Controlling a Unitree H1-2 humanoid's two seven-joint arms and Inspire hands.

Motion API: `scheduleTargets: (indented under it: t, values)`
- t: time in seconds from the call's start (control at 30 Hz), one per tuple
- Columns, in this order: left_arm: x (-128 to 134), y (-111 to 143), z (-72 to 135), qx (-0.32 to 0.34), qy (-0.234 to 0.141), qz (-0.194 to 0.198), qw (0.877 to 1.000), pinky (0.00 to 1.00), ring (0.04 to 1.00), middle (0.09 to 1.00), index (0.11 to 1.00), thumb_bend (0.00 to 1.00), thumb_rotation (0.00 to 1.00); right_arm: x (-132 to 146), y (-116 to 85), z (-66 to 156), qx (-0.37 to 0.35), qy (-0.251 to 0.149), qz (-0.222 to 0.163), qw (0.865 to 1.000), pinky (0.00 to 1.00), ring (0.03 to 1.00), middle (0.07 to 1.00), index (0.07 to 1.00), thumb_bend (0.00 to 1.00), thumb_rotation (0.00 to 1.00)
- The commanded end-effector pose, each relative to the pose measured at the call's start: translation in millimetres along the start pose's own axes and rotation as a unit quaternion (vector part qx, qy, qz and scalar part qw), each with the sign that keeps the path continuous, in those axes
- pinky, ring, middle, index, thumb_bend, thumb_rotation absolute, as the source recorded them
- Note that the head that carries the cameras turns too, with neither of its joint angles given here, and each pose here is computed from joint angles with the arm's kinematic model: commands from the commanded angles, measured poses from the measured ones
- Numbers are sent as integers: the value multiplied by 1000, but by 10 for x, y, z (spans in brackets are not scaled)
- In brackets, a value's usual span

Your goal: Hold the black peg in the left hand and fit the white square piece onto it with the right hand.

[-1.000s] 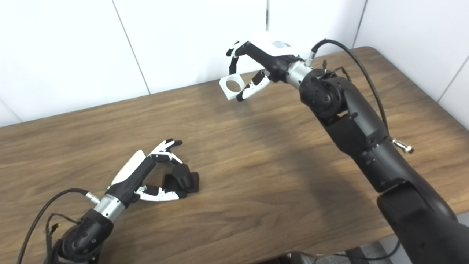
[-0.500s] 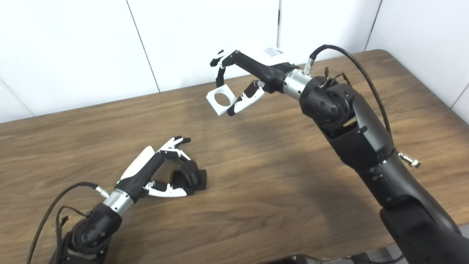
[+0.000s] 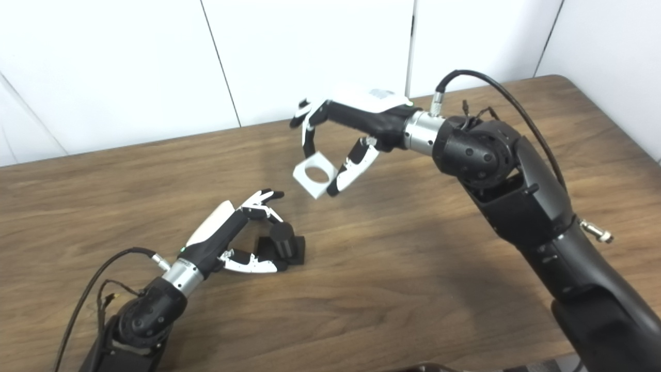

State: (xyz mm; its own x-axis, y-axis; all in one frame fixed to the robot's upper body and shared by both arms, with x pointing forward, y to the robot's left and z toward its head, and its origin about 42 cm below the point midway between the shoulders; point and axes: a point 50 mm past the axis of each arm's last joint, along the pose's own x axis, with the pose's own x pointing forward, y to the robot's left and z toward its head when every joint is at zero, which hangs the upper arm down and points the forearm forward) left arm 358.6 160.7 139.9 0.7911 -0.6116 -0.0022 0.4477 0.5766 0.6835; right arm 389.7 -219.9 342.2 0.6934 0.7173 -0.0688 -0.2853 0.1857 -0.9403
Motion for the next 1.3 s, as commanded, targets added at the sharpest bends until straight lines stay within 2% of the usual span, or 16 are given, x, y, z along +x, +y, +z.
scheduleTargets:
  t: [0.0, 0.23, 0.6, 0.93, 1.27]
  values:
    - [72, 54, 49, 11, -3, -2, 1000, 901, 1000, 952, 491, 520, 79, 4, -337, 153, -28, -19, -14, 999, 830, 941, 845, 477, 522, 138]
    - [92, 27, 82, 14, -5, -4, 1000, 897, 1000, 954, 492, 520, 80, 77, -365, 235, -17, -24, 3, 1000, 806, 922, 841, 477, 522, 134]
    - [150, 4, 111, 8, -4, -2, 1000, 896, 1000, 949, 491, 520, 79, 190, -319, 356, -30, -33, 32, 999, 862, 933, 838, 477, 522, 137]
    - [185, -26, 145, 5, -2, -1, 1000, 897, 999, 946, 491, 521, 77, 306, -177, 438, -24, -36, 60, 997, 862, 931, 839, 478, 522, 135]
    - [200, -40, 161, 4, -1, -1, 1000, 897, 1000, 951, 491, 521, 77, 392, -24, 410, 5, -27, 68, 997, 869, 940, 854, 478, 521, 136]
